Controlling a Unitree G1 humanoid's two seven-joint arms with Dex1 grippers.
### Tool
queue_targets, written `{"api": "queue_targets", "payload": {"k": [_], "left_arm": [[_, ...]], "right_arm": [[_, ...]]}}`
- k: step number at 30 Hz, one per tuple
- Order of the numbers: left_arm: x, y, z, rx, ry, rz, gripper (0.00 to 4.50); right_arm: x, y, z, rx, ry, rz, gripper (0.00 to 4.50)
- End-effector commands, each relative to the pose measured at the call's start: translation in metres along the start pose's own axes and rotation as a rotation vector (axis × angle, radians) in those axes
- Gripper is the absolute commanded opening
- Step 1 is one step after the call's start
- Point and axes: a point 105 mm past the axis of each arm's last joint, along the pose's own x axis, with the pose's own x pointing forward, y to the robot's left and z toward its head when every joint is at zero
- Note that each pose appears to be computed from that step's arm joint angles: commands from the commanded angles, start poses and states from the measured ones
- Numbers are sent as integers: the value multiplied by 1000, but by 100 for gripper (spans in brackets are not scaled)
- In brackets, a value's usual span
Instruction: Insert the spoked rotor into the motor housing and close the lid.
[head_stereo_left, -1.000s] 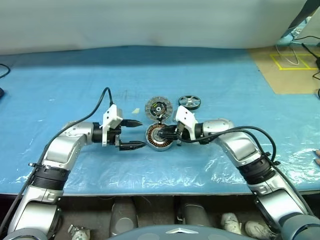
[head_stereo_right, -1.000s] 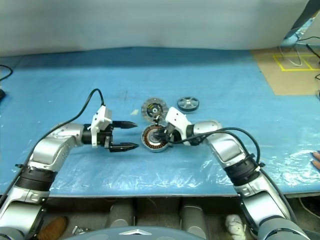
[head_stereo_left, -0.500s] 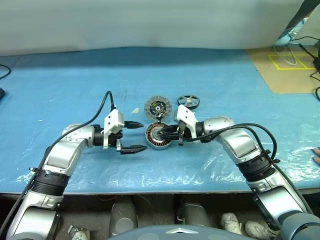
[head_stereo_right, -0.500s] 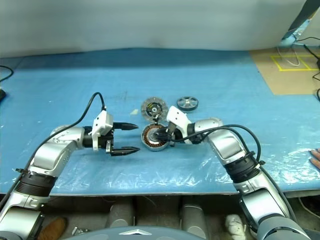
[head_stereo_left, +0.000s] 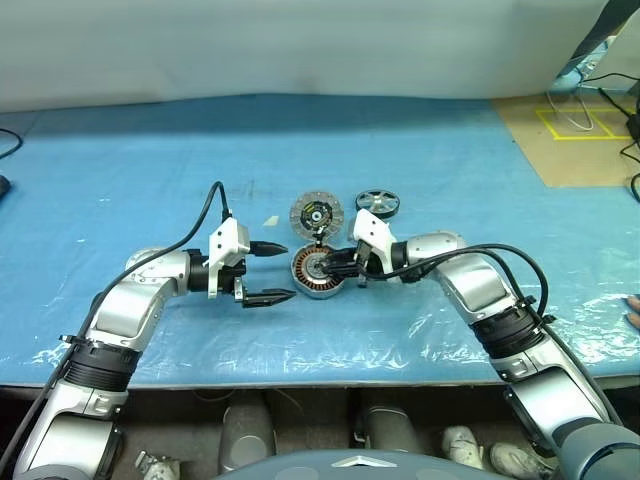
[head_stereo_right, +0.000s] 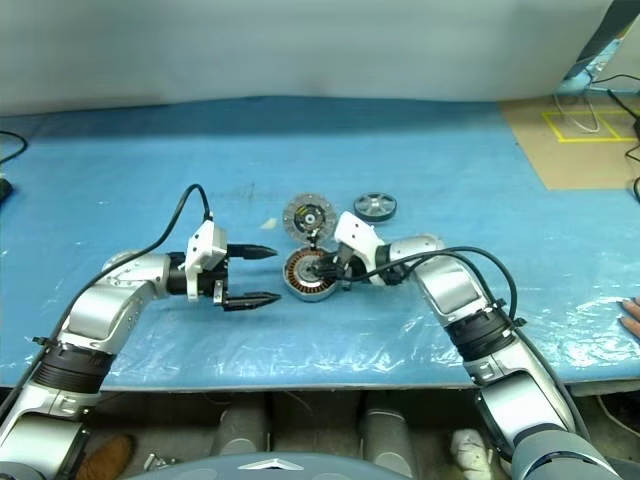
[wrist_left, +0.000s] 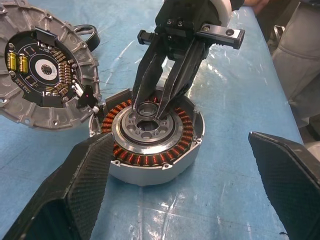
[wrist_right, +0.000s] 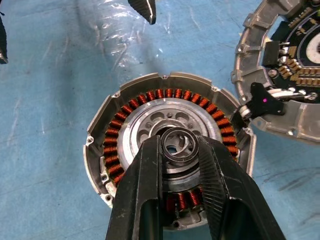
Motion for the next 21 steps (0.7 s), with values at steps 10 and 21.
{"api": "queue_targets", "payload": {"k": [10, 21], "left_arm": [[0, -1, 4, 35, -2, -6, 450], [1, 0, 3, 37, -3, -7, 450]], "right_arm": [[8, 3, 12, -63, -10, 27, 64], [9, 5, 2, -60, 21, 39, 64]]}}
